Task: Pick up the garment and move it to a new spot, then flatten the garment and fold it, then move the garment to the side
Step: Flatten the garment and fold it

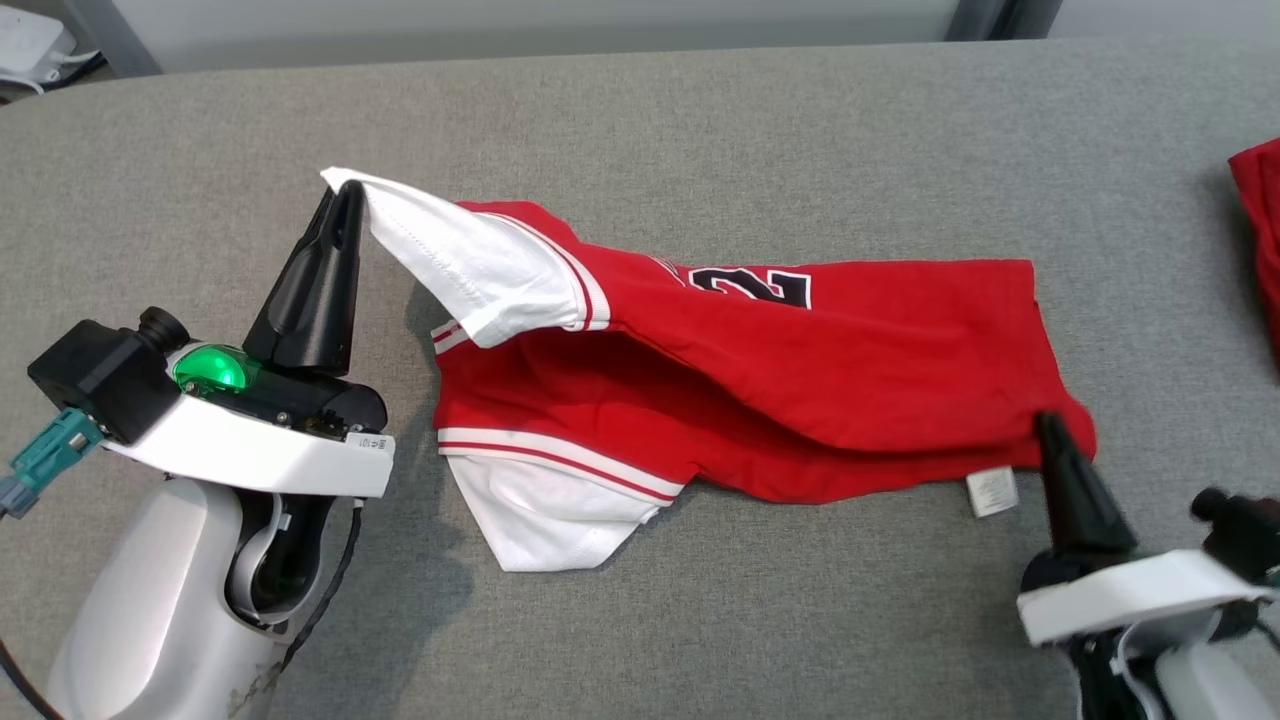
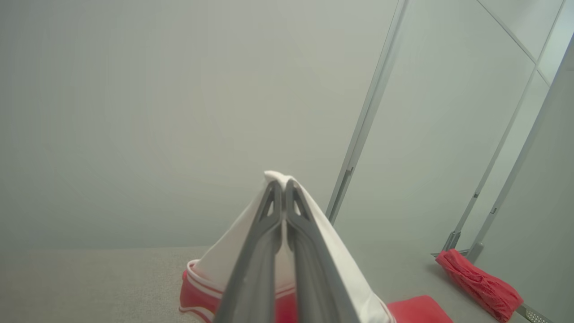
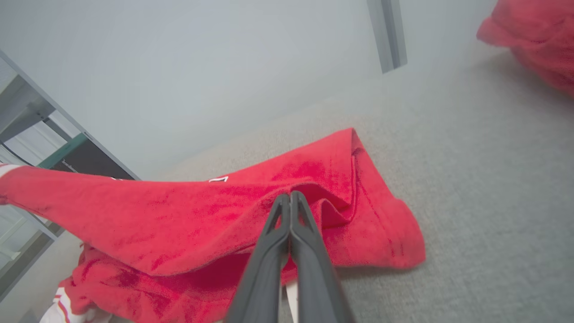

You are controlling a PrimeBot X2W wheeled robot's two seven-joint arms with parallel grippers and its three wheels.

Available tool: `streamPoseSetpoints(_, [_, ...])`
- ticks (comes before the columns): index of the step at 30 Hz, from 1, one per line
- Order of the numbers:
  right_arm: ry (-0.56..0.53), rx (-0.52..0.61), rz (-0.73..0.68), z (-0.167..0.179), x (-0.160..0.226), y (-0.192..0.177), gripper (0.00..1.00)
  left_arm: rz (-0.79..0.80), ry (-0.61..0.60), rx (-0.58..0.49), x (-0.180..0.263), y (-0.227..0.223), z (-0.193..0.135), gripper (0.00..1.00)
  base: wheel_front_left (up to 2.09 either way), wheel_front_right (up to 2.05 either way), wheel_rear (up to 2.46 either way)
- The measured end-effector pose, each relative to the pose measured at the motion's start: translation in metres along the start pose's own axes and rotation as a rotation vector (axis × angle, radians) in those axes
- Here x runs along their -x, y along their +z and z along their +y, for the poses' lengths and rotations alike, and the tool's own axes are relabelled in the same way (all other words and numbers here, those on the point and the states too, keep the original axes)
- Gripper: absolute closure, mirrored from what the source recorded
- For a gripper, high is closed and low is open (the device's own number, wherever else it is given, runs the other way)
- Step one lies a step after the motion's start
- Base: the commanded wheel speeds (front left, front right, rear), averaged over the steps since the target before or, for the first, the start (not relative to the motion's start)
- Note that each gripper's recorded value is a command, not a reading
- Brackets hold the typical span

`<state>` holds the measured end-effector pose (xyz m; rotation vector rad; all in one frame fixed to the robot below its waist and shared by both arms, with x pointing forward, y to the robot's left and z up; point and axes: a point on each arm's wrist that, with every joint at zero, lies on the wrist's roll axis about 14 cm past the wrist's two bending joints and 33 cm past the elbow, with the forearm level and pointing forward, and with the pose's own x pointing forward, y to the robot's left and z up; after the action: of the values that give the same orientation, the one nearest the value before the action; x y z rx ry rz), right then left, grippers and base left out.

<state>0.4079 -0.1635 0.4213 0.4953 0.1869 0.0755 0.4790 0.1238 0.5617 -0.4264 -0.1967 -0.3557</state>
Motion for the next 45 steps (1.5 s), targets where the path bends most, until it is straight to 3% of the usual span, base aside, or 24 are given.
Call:
streamPoseSetpoints(5, [0.112,0.030,-0.266,0.031,-0.007,0.092,1.00,-0.053,-0.054,-0.022,-0.005,0.024,-0.014,1.00,0.00,0.00,0.00])
streamPoseSetpoints(9, [0.192,0.115,-0.460,0.051,0.005,0.165,1.00,-0.167,-0.138,-0.037,-0.015,0.073,-0.036,1.00,0.00,0.00,0.00])
streamPoseSetpoints(13, [0.251,0.172,-0.603,0.066,0.033,0.217,1.00,-0.221,-0.241,-0.014,-0.010,0.115,-0.070,1.00,0.00,0.00,0.00])
streamPoseSetpoints(16, [0.324,0.231,-0.703,0.076,0.075,0.263,1.00,-0.183,-0.392,0.069,0.010,0.152,-0.120,1.00,0.00,0.00,0.00])
streamPoseSetpoints(19, [0.332,0.329,-0.740,0.074,0.099,0.296,1.00,-0.174,-0.420,0.100,0.025,0.187,-0.135,1.00,0.00,0.00,0.00])
streamPoseSetpoints(22, [0.385,0.331,-0.675,0.086,0.100,0.297,1.00,-0.069,-0.386,0.152,0.024,0.192,-0.134,1.00,0.00,0.00,0.00])
streamPoseSetpoints(25, [0.413,0.318,-0.457,0.088,0.065,0.258,1.00,0.057,-0.297,0.182,0.010,0.168,-0.113,1.00,0.00,0.00,0.00])
streamPoseSetpoints(28, [0.399,0.323,-0.304,0.089,0.014,0.237,1.00,0.109,-0.164,0.121,-0.017,0.145,-0.071,1.00,0.00,0.00,0.00])
streamPoseSetpoints(29, [0.387,0.341,-0.279,0.092,-0.006,0.239,1.00,0.098,-0.129,0.026,-0.029,0.144,-0.054,1.00,0.00,0.00,0.00])
streamPoseSetpoints(30, [0.373,0.353,-0.277,0.099,-0.027,0.248,1.00,0.048,-0.086,-0.080,-0.043,0.152,-0.035,1.00,0.00,0.00,0.00])
streamPoseSetpoints(32, [0.337,0.406,-0.342,0.119,-0.060,0.273,1.00,-0.106,0.005,-0.184,-0.069,0.184,-0.007,1.00,0.00,0.00,0.00])
streamPoseSetpoints(35, [0.309,0.435,-0.538,0.154,-0.069,0.322,1.00,-0.292,0.038,-0.297,-0.084,0.226,-0.006,1.00,0.00,0.00,0.00])
streamPoseSetpoints(39, [0.262,0.495,-0.545,0.159,-0.067,0.333,1.00,-0.368,-0.047,-0.258,-0.084,0.245,-0.037,1.00,0.00,0.00,0.00])
streamPoseSetpoints(42, [0.193,0.560,-0.464,0.136,-0.081,0.315,1.00,-0.284,-0.094,-0.277,-0.086,0.217,-0.045,1.00,0.00,0.00,0.00])
streamPoseSetpoints(45, [0.128,0.561,-0.366,0.101,-0.102,0.283,1.00,-0.126,-0.048,-0.255,-0.084,0.149,-0.016,1.00,0.00,0.00,0.00])
